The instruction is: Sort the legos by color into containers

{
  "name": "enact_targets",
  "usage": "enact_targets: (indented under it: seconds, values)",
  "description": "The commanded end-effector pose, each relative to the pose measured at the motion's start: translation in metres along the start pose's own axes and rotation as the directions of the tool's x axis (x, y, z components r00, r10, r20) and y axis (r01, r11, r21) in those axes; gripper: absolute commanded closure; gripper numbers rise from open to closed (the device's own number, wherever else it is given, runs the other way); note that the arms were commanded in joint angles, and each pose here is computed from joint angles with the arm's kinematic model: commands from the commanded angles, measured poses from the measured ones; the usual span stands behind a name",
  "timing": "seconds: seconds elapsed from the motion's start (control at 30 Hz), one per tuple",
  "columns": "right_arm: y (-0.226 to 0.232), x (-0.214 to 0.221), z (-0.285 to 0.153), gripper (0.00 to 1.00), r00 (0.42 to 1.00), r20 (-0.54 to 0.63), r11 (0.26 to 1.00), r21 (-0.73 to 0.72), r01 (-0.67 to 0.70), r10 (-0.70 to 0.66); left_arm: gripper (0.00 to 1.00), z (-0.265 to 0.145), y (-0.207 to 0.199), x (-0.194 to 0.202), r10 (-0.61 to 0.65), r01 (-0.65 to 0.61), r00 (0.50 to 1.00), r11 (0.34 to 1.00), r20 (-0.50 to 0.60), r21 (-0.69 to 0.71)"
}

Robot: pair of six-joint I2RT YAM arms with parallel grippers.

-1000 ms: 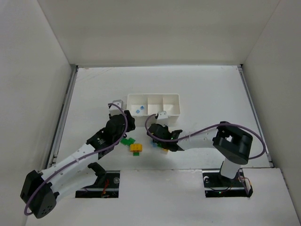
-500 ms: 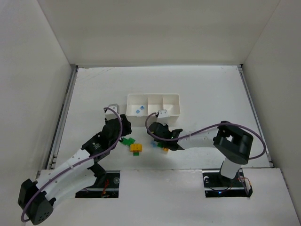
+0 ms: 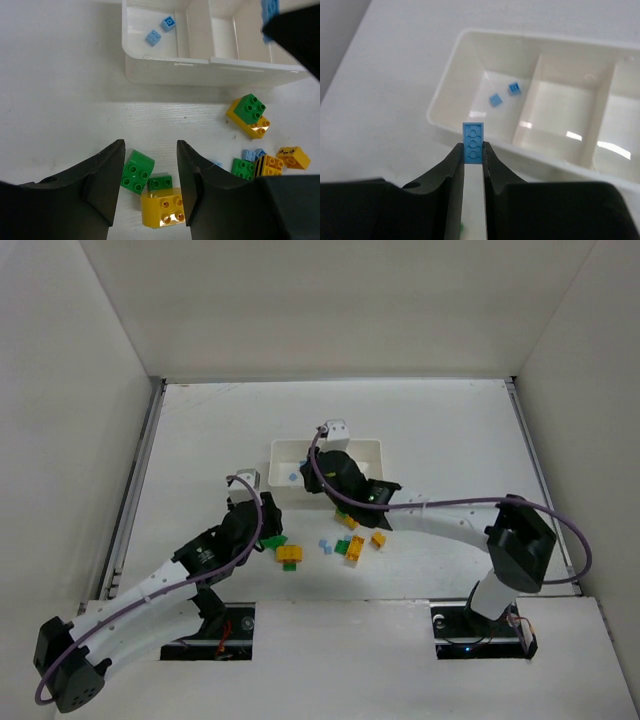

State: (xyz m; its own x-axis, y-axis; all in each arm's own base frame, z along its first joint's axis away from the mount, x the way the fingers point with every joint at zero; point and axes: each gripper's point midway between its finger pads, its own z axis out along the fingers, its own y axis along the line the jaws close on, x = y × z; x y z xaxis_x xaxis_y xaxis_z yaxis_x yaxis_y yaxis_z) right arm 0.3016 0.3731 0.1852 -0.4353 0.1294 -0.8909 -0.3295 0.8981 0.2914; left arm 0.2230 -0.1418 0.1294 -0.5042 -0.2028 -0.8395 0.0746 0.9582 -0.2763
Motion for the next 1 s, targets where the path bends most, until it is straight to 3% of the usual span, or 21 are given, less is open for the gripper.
enact_targets:
  seconds: [0.0,0.23,0.43,0.53,0.6,0.73,0.97]
  values:
    - [0.022,-0.026,0.032,0.80,0.999,0.031,0.996,-0.091,-0.005,0.008,0.57,-0.005,0.006,0.001,-0.017,0.017,1.000,1.000,0.008,-0.025]
    - [0.015,-0.045,0.084,0.76,0.999,0.043,0.998,-0.060,-0.022,0.025,0.56,-0.010,0.008,0.008,-0.047,0.047,0.999,0.998,-0.002,-0.038]
    - [0.012,-0.053,0.083,0.54,0.999,0.046,0.998,-0.067,-0.015,0.018,0.56,-0.010,0.009,0.008,-0.055,0.055,0.998,0.997,-0.001,-0.053]
    - [0.005,-0.053,0.067,0.52,0.998,0.054,0.997,-0.072,-0.005,0.009,0.56,-0.008,0.009,0.002,-0.059,0.059,0.998,0.996,0.004,-0.063]
    - [0.002,-0.047,0.053,0.56,0.999,0.046,0.996,-0.088,0.008,-0.004,0.56,-0.005,0.008,0.001,-0.064,0.064,0.998,0.996,0.006,-0.064]
    - [0.012,0.006,0.000,0.58,0.989,-0.008,0.954,-0.265,0.142,-0.150,0.56,-0.001,0.001,-0.004,-0.075,0.074,0.997,0.995,-0.013,-0.061]
    - [0.054,0.102,-0.088,0.22,0.934,-0.070,0.793,-0.553,0.255,-0.350,0.54,0.013,-0.006,-0.005,-0.159,0.154,0.981,0.987,-0.112,-0.052]
